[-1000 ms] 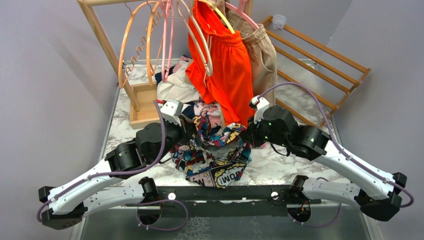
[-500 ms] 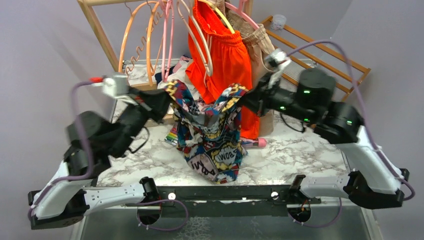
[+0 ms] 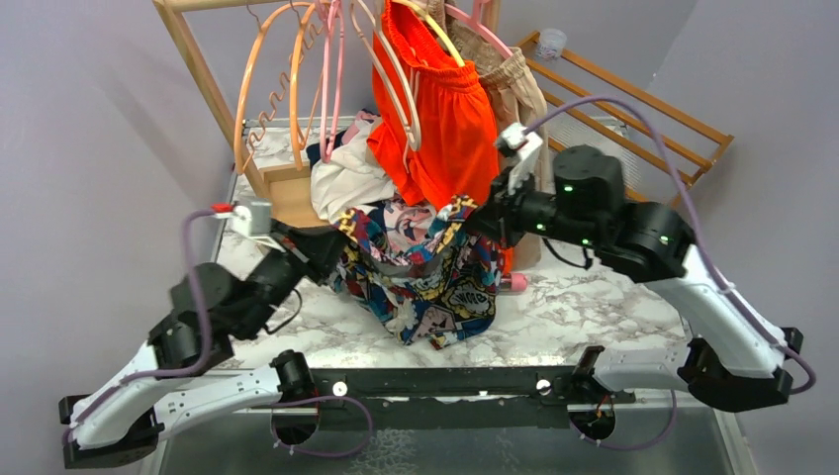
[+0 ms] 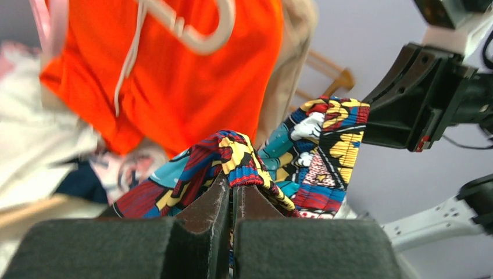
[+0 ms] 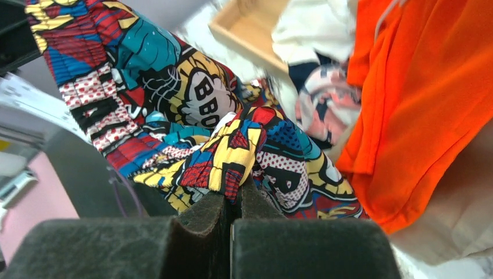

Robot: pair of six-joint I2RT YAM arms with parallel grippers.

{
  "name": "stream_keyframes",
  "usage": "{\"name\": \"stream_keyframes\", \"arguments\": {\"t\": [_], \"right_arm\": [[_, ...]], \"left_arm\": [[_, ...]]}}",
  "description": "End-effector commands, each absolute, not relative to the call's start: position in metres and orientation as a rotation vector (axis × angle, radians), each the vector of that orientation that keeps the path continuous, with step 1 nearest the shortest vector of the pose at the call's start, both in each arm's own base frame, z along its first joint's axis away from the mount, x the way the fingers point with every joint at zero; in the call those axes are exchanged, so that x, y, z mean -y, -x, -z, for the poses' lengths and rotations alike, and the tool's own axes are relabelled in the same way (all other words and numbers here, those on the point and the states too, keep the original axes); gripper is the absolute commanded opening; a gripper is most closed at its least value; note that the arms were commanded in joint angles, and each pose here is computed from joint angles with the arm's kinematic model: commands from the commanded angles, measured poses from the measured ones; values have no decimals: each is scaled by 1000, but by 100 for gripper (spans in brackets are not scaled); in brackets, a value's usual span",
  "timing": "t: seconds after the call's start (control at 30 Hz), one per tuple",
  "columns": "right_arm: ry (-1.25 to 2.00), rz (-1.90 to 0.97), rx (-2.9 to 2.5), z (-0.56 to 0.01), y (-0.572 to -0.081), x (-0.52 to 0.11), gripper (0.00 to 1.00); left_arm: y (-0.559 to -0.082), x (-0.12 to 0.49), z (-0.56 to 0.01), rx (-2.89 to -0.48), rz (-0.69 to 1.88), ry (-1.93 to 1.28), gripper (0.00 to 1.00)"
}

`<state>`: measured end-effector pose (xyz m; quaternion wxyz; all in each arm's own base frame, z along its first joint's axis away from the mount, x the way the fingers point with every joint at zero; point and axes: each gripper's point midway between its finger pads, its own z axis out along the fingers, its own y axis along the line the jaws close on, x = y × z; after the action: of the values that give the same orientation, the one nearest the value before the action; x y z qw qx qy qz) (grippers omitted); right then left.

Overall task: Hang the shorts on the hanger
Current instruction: Adjust the shorts at the center of the board.

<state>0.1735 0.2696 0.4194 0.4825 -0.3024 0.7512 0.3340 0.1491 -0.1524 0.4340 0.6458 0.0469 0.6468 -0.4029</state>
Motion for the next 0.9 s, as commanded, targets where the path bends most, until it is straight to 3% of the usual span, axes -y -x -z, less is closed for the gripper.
{"name": "stream_keyframes", "arguments": {"t": [0.0,0.3,0.53,0.7,0.8,0.87], "right_arm": [[738,-708,-2013,-352,-187,-275,1],[597,-573,-2258,-229,-208,-283,1],[485,-535,-2379,-172,-221,-267,1],[442,-531,-2432,-146,-229,-267,1],[439,-554,-2442,-138,-227,-270,8],[450,-599,-2439,-137,-222,-273,19]], "left_arm": [[-160,169,-368,-1637,916,-4,0],[-185,163,-230,-1953,573,183,0],[-193,157,-175,-2051,344,158,0],[-215,162,-137,-2172,363,160,0],[-230,156,-122,-2238,408,220,0],[-236,154,-121,-2243,421,244,0]]}}
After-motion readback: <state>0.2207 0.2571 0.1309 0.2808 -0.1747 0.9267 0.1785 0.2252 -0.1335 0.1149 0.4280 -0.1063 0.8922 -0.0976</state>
